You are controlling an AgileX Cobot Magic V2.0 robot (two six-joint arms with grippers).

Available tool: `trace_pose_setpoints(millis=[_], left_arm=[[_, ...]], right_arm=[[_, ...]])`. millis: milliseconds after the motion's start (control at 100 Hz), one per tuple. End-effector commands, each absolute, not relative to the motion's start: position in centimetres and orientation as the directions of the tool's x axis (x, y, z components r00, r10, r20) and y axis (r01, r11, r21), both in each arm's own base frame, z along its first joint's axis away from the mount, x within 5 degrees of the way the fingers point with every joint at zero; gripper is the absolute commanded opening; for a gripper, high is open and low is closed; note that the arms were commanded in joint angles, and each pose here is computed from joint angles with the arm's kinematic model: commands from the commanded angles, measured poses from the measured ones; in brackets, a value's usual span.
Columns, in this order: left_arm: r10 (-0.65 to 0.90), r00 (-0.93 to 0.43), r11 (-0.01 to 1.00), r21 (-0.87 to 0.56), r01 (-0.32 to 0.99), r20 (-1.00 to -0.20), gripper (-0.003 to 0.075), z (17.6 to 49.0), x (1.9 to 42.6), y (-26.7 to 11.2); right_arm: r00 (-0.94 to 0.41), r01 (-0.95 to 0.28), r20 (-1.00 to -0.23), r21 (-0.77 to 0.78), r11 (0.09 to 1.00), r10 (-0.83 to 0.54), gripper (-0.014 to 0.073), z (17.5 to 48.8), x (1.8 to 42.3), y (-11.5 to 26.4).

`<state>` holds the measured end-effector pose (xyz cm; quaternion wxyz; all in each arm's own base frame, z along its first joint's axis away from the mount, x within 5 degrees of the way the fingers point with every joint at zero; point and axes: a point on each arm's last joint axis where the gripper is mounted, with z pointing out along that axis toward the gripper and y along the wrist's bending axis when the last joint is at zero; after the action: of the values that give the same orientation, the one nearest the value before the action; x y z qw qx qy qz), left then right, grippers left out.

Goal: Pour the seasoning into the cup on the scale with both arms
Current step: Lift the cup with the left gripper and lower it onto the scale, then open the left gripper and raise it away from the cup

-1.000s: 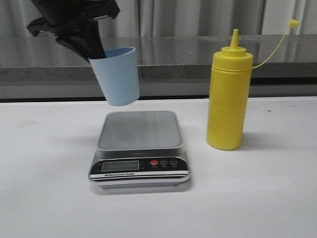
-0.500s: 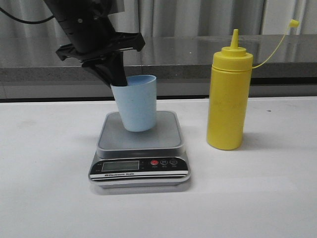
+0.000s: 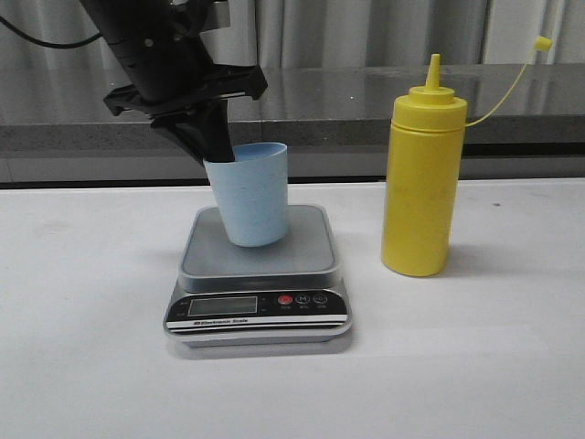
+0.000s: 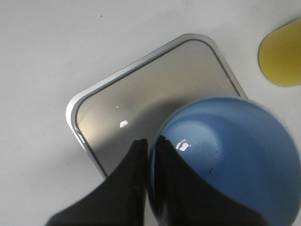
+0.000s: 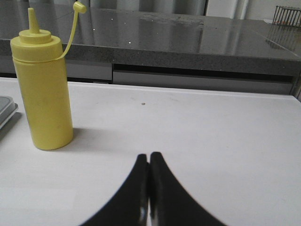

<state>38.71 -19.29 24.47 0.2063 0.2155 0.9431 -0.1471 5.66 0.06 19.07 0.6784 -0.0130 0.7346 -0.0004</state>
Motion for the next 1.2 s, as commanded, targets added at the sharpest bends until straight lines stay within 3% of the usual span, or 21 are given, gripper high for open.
trace_pose_setpoints(millis=[0, 130, 200, 390, 510, 840, 1190], left_arm=[[0.325, -0.791, 0.854, -0.199, 0.481, -0.519, -0.0019, 26.9, 38.4, -19.7], [0.325, -0.791, 0.854, -0.199, 0.481, -0.519, 0.0001, 26.9, 38.4, -19.7], [0.325, -0.791, 0.854, -0.199, 0.481, -0.519, 0.0071, 26.9, 38.4, -19.7], [0.322, -0.788, 0.848, -0.210, 0.486, -0.524, 0.0430, 27.7, 38.5, -19.9], [0.329, -0.783, 0.841, -0.213, 0.498, -0.528, 0.0563, 28.9, 38.5, -20.0], [0.290, -0.726, 0.839, -0.200, 0.506, -0.623, 0.0568, 33.1, 38.2, -19.2], [0.117, -0.606, 0.902, -0.171, 0.397, -0.787, 0.0568, 39.3, 36.4, -12.5]], right_arm=[[0.042, -0.019, -0.999, -0.023, 1.000, -0.022, -0.0066, 20.6, 5.4, 0.1], [0.042, -0.019, -0.999, -0.023, 1.000, -0.022, -0.0066, 20.6, 5.4, 0.1], [0.042, -0.019, -0.999, -0.023, 1.000, -0.022, -0.0066, 20.6, 5.4, 0.1], [0.042, -0.019, -0.999, -0.023, 1.000, -0.022, -0.0066, 20.6, 5.4, 0.1], [0.042, -0.019, -0.999, -0.023, 1.000, -0.022, -0.0066, 20.6, 5.4, 0.1], [0.042, -0.019, -0.999, -0.023, 1.000, -0.022, -0.0066, 20.6, 5.4, 0.1], [0.042, -0.019, -0.999, -0.023, 1.000, -0.022, -0.0066, 20.6, 5.4, 0.1]])
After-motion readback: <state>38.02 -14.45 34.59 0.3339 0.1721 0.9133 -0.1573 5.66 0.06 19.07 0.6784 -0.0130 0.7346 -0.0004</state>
